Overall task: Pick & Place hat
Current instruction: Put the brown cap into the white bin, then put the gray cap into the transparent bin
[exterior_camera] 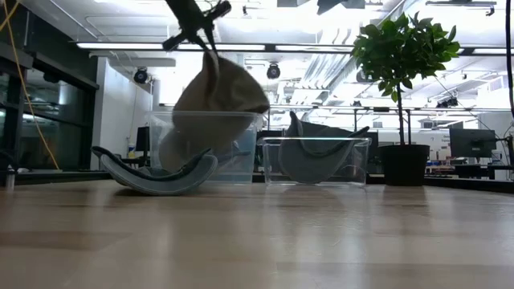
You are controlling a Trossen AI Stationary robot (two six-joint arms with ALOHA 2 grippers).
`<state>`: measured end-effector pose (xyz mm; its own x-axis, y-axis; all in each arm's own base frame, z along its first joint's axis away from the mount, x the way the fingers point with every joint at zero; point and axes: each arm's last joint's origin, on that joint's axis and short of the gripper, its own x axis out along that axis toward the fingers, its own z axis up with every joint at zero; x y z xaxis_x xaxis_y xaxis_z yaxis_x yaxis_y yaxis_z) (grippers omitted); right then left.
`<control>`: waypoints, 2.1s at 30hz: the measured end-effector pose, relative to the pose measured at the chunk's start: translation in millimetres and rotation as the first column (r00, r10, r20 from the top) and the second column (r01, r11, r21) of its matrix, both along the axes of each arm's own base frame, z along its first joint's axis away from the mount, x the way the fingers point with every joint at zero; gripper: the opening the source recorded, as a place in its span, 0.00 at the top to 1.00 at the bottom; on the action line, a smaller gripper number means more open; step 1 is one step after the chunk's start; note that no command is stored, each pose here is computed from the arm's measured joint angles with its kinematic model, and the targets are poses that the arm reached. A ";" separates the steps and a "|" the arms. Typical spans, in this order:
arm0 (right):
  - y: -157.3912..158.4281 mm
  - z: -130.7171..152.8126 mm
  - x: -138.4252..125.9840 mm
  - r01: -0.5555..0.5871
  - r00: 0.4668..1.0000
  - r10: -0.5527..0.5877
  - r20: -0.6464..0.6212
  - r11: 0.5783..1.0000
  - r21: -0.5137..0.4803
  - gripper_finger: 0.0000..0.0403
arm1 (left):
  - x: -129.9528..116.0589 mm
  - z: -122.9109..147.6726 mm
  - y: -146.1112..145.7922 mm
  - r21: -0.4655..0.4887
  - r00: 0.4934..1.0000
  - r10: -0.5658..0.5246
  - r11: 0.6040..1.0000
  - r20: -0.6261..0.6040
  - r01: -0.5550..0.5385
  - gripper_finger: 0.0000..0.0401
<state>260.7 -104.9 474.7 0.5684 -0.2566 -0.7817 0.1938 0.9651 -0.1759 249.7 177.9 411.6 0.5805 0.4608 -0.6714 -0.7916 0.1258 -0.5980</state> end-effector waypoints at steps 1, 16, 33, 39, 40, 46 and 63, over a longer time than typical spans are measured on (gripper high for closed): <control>0.0 0.0 0.0 0.000 1.000 0.000 0.000 1.000 0.000 0.41 | 0.3 -3.8 0.5 -0.008 1.000 0.001 1.000 -0.010 -0.001 1.00; 0.0 0.1 0.1 -0.021 1.000 0.021 -0.006 1.000 -0.016 0.41 | -15.6 -54.4 25.2 -0.103 0.983 0.114 0.986 -0.142 -0.129 1.00; -9.4 1.5 -1.8 -0.002 1.000 0.002 0.019 1.000 -0.020 0.41 | -21.5 -83.2 27.5 0.021 0.919 0.208 0.977 -0.336 -0.214 1.00; -9.4 2.7 -0.5 -0.002 0.999 0.002 0.045 1.000 -0.005 0.41 | -21.7 -84.3 27.8 0.047 0.910 0.201 0.979 -0.362 -0.198 1.00; -9.4 2.7 -0.5 -0.001 0.999 0.001 0.045 1.000 -0.005 0.41 | -21.8 -84.3 27.9 0.051 0.909 0.200 0.980 -0.365 -0.195 1.00; -9.4 2.7 -0.4 0.013 0.999 -0.014 0.050 1.000 0.007 0.41 | -21.4 -84.0 28.2 0.084 0.902 0.128 0.991 -0.412 -0.102 0.94; -9.2 2.7 -0.3 0.022 0.998 -0.023 0.055 1.000 0.017 0.41 | -22.9 -47.3 27.3 0.156 0.910 0.099 0.987 -0.404 -0.038 0.45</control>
<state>260.4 -114.1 477.4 0.6046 -0.2573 -0.7538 0.2248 0.9630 -0.1484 226.8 205.2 364.3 0.2327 0.5973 -0.7675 -0.9722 0.1218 -0.2000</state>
